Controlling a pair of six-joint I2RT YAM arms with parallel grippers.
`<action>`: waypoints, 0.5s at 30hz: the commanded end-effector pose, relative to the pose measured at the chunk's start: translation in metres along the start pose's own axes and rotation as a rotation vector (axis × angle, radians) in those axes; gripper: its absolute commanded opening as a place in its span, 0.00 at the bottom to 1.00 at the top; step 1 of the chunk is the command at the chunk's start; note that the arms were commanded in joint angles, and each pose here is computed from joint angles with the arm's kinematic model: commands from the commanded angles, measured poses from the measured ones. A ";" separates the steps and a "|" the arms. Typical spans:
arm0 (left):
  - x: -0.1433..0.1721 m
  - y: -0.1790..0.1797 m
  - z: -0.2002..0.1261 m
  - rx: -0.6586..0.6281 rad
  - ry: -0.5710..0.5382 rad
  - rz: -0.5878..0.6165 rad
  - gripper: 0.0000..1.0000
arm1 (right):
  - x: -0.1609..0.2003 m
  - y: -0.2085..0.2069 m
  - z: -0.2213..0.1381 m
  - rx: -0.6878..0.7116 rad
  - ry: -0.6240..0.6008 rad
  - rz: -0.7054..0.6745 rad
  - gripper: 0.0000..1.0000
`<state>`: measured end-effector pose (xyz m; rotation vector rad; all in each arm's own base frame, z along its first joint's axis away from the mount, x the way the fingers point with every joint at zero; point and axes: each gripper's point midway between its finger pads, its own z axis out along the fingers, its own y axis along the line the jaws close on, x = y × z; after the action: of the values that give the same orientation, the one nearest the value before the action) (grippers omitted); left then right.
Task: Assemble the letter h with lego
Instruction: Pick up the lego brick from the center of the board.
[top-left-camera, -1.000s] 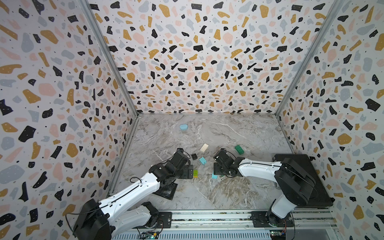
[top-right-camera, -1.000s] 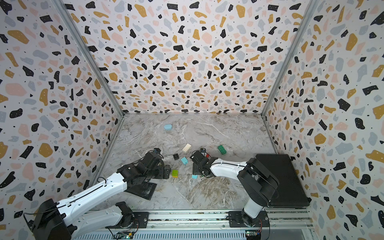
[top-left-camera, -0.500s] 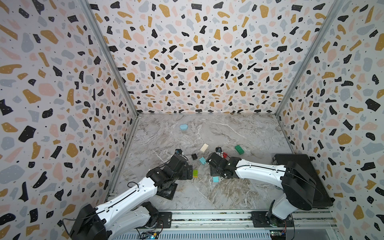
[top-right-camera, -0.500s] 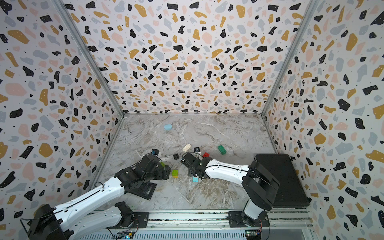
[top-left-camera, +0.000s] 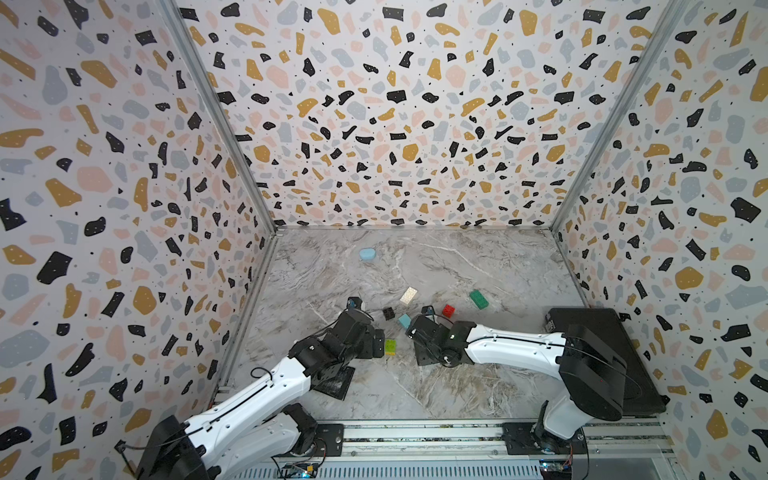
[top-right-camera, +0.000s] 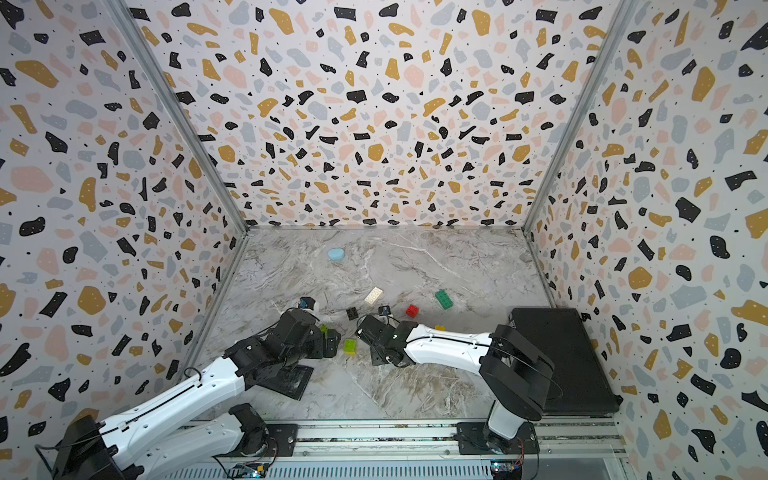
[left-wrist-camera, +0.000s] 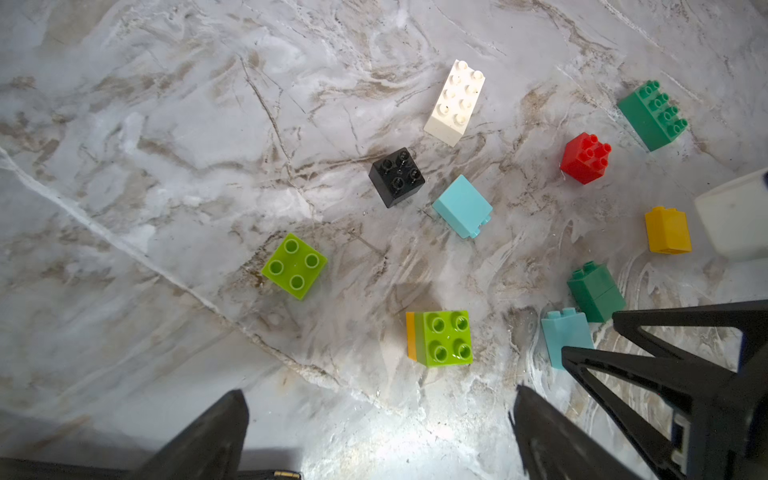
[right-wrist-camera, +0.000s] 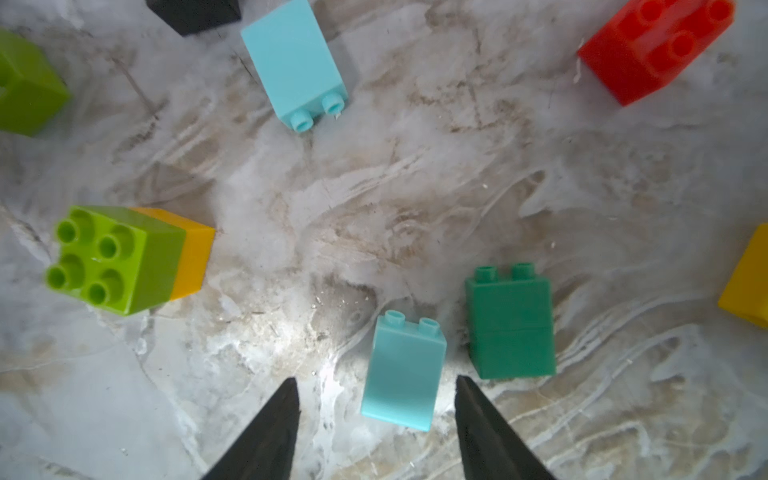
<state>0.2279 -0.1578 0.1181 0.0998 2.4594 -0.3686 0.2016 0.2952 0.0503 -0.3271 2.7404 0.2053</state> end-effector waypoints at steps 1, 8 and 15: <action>-0.003 0.001 0.000 -0.004 -0.019 -0.003 0.99 | 0.015 -0.005 0.009 0.031 0.057 -0.008 0.61; -0.004 0.004 -0.003 -0.010 -0.035 -0.002 0.99 | 0.016 -0.011 0.015 0.072 0.061 -0.014 0.61; -0.004 0.003 -0.004 -0.006 -0.038 0.000 0.99 | 0.018 -0.010 0.020 0.072 0.072 -0.029 0.49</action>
<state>0.2280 -0.1555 0.1217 0.0934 2.4420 -0.3673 0.1970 0.2898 0.0260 -0.3469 2.7946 0.1267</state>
